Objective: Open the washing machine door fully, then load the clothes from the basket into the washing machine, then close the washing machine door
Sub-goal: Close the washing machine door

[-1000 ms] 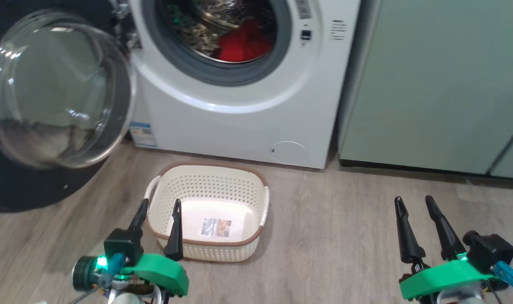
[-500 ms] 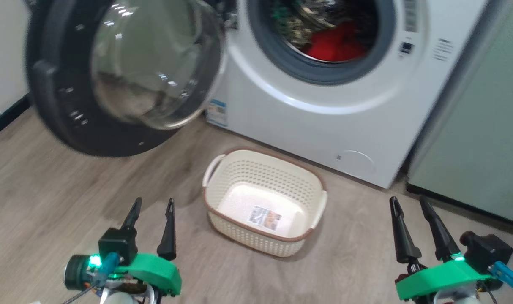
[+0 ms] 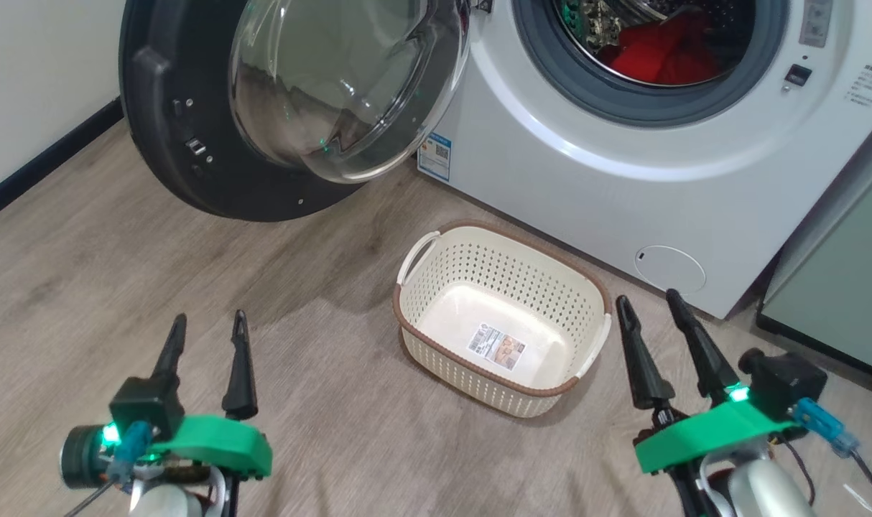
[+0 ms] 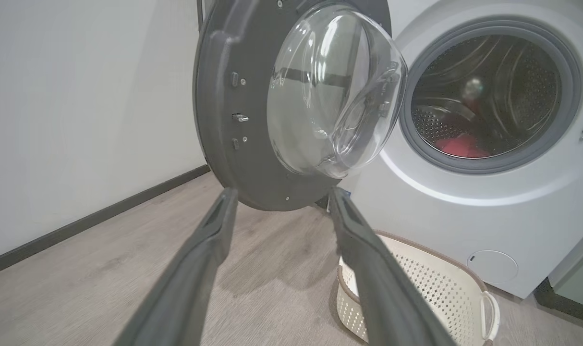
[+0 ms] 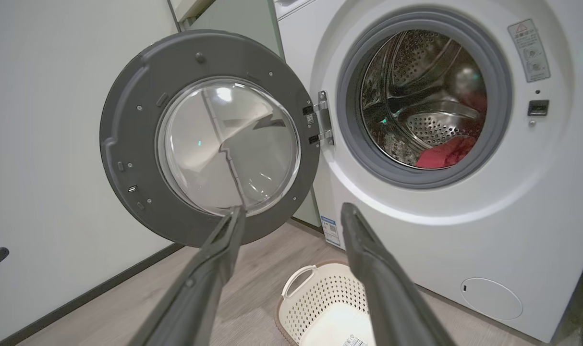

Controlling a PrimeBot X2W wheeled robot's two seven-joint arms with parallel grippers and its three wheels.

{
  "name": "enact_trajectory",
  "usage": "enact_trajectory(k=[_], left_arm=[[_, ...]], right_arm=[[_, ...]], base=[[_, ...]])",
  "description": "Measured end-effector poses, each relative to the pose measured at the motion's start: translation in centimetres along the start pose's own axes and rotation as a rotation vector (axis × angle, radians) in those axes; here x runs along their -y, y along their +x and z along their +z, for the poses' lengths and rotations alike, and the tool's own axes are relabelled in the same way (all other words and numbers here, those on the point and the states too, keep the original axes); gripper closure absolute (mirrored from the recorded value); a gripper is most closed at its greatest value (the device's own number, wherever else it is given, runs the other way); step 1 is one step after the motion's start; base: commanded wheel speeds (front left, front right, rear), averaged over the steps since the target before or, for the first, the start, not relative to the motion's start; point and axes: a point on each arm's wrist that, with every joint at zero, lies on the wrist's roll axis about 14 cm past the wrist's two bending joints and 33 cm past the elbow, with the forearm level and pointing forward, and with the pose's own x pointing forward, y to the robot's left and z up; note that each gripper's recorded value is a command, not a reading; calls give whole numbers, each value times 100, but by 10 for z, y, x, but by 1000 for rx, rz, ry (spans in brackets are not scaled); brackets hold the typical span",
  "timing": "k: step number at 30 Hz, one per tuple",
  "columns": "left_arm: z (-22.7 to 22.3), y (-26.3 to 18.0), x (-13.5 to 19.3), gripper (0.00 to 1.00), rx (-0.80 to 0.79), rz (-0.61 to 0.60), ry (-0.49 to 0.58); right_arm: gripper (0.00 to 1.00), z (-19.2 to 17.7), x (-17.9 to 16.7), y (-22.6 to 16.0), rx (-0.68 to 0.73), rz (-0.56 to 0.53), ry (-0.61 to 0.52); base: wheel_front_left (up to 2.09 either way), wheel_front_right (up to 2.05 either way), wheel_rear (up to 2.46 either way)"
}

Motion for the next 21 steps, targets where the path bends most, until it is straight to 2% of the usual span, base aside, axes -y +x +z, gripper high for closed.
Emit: enact_trajectory(k=[21], left_arm=[[10,2,-9,0,31,37,1]], right_arm=[[0,-9,-10,1,-30,29,8]], base=[[0,0,0]])
